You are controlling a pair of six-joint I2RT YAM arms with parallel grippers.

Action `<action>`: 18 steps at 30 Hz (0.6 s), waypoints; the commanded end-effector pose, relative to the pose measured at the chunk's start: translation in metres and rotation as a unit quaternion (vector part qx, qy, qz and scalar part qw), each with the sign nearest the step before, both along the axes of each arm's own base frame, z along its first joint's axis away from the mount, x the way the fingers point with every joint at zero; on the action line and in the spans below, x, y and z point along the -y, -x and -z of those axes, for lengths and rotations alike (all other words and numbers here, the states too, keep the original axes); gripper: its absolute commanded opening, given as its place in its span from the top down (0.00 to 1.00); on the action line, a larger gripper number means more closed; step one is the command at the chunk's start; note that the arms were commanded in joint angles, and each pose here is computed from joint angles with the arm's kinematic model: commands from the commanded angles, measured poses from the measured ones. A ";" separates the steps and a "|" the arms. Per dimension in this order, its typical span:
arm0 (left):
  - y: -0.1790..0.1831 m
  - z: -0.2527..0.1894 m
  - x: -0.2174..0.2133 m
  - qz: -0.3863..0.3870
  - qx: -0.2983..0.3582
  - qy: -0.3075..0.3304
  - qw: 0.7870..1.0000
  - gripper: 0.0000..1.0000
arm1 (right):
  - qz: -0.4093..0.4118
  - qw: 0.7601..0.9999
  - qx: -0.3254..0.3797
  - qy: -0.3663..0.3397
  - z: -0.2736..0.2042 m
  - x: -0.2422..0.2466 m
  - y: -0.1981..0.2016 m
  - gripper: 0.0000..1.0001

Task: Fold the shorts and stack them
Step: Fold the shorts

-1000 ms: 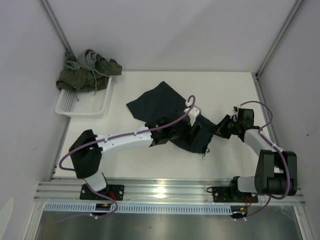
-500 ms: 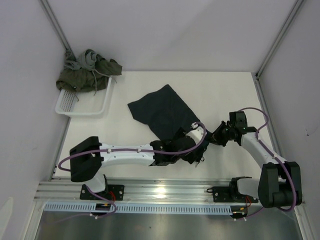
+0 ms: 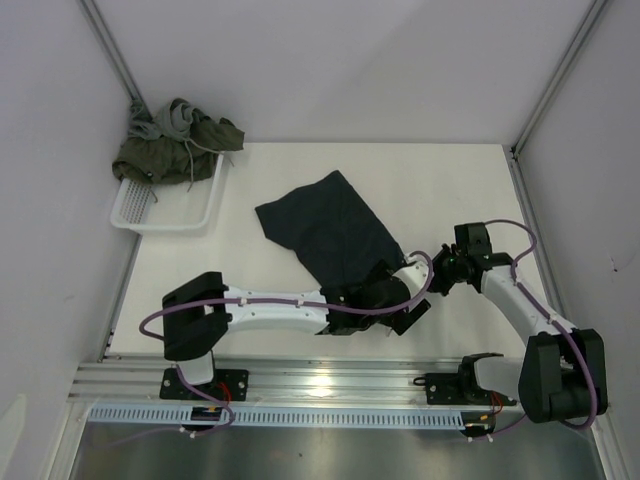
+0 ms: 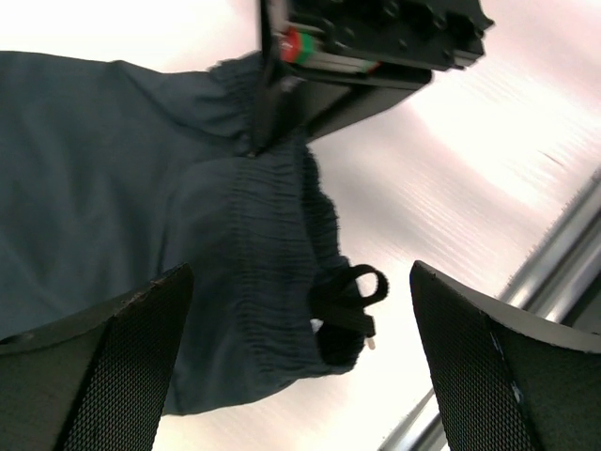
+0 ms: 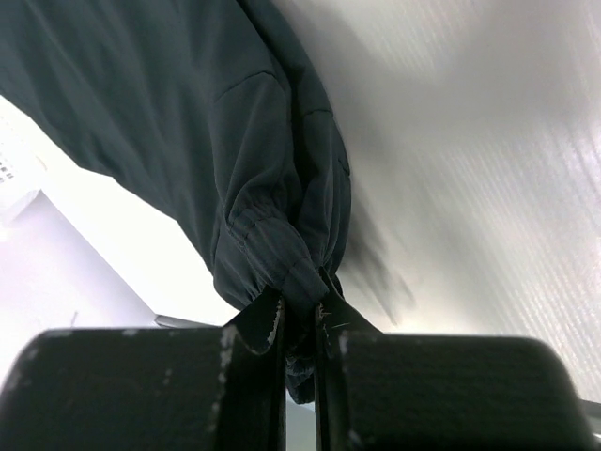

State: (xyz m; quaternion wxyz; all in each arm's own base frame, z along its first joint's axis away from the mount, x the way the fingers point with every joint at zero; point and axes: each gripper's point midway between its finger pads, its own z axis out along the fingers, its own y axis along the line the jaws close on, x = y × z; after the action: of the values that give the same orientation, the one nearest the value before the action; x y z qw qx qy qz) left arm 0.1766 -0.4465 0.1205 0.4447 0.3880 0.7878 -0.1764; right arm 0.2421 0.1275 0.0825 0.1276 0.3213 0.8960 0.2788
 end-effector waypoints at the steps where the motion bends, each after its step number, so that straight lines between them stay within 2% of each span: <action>1: 0.008 -0.016 0.024 0.029 -0.005 0.031 0.999 0.01 | 0.007 0.999 0.018 -0.026 -0.025 -0.008 -0.006 1.00; 8: -0.001 0.011 0.021 -0.015 -0.004 -0.018 1.000 0.01 | 0.000 0.999 0.028 -0.046 -0.034 -0.014 -0.005 1.00; 12: -0.016 0.039 0.010 -0.071 0.008 -0.077 0.994 0.01 | -0.002 0.998 0.034 -0.053 -0.040 -0.016 -0.005 1.00; 15: -0.030 0.037 0.001 -0.120 0.031 -0.108 0.986 0.02 | -0.002 0.998 0.037 -0.047 -0.043 -0.015 -0.005 1.00; 18: -0.031 0.039 -0.006 -0.127 0.035 -0.113 0.985 0.05 | -0.007 0.998 0.038 -0.044 -0.042 -0.015 -0.005 1.00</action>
State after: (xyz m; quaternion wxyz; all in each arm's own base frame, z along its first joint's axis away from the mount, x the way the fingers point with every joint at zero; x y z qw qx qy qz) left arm 0.1987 -0.4521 0.0673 0.4236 0.3697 0.8256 -0.0473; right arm 0.2418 0.1343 0.1011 0.1320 0.3276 0.8842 0.3058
